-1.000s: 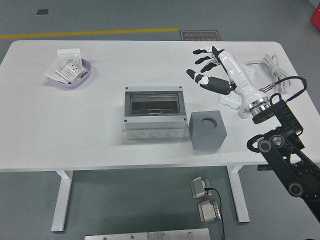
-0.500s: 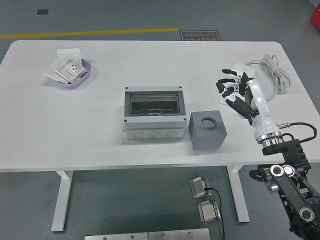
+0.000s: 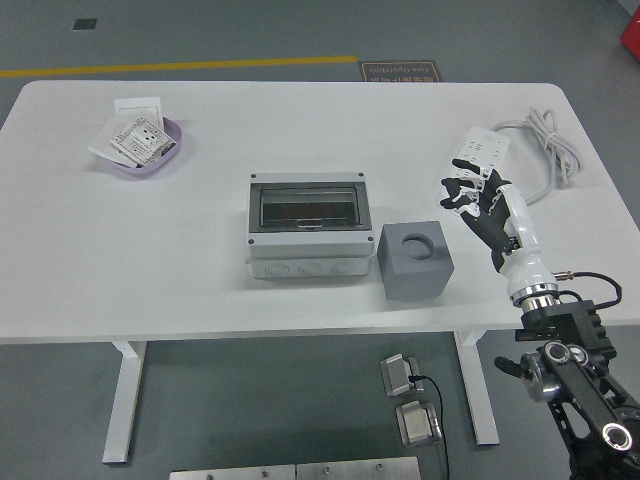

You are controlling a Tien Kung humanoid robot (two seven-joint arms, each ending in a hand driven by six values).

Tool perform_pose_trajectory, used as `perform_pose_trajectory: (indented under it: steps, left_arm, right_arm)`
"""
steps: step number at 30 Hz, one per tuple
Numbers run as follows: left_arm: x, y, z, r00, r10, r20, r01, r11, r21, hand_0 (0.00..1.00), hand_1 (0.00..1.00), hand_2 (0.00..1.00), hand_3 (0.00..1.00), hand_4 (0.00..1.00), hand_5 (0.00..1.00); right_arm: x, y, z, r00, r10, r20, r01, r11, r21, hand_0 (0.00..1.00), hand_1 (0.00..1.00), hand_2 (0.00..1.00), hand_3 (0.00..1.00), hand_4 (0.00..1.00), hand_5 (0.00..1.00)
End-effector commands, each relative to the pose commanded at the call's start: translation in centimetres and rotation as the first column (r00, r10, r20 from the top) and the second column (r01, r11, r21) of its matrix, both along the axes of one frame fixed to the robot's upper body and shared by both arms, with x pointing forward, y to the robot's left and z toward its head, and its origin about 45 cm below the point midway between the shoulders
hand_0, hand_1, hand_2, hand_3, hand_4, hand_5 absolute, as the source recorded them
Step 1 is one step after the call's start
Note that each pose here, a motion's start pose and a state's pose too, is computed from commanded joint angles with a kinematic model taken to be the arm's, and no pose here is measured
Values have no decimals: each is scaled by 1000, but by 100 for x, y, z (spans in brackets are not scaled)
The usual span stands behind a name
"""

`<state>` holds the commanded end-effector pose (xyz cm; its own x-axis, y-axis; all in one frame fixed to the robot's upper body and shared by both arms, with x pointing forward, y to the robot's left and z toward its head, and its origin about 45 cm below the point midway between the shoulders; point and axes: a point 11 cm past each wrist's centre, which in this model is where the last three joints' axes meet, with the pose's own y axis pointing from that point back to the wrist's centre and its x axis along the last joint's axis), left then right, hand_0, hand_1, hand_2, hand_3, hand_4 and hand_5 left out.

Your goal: Pick up the cylinder from the cube,place it in the box,flap close box

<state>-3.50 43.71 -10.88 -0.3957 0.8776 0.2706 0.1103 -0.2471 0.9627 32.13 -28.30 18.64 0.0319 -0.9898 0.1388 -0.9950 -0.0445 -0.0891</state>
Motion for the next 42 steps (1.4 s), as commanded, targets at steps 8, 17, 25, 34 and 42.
perform_pose_trajectory:
  steps: [8, 17, 25, 34, 42]
  left_arm:
    - [63, 34, 11, 1000, 1, 11, -2, 1000, 8, 638, 670, 650, 666, 739, 302]
    - [143, 41, 14, 1000, 2, 27, -2, 1000, 10, 638, 670, 650, 665, 738, 303]
    - [173, 90, 31, 999, 11, 38, -11, 1000, 23, 638, 669, 650, 665, 736, 306]
    - [173, 77, 26, 999, 12, 40, -13, 1000, 24, 638, 669, 650, 661, 734, 307]
    - [193, 85, 29, 999, 10, 42, -11, 1000, 27, 637, 670, 650, 663, 732, 312]
  right_arm:
    - [27, -113, 94, 998, -55, 17, 56, 990, -128, 564, 501, 626, 771, 847, 502]
    - [55, -178, 104, 997, -72, 17, 73, 986, -149, 594, 508, 634, 772, 845, 499]
    - [100, -117, 39, 999, -31, -12, 31, 999, 11, 610, 537, 643, 777, 862, 517]
    - [171, -126, 115, 1000, -11, -1, 11, 998, 62, 606, 552, 650, 777, 870, 517]
    - [175, -141, 119, 1000, -6, -4, 6, 997, 78, 580, 599, 688, 781, 879, 519]
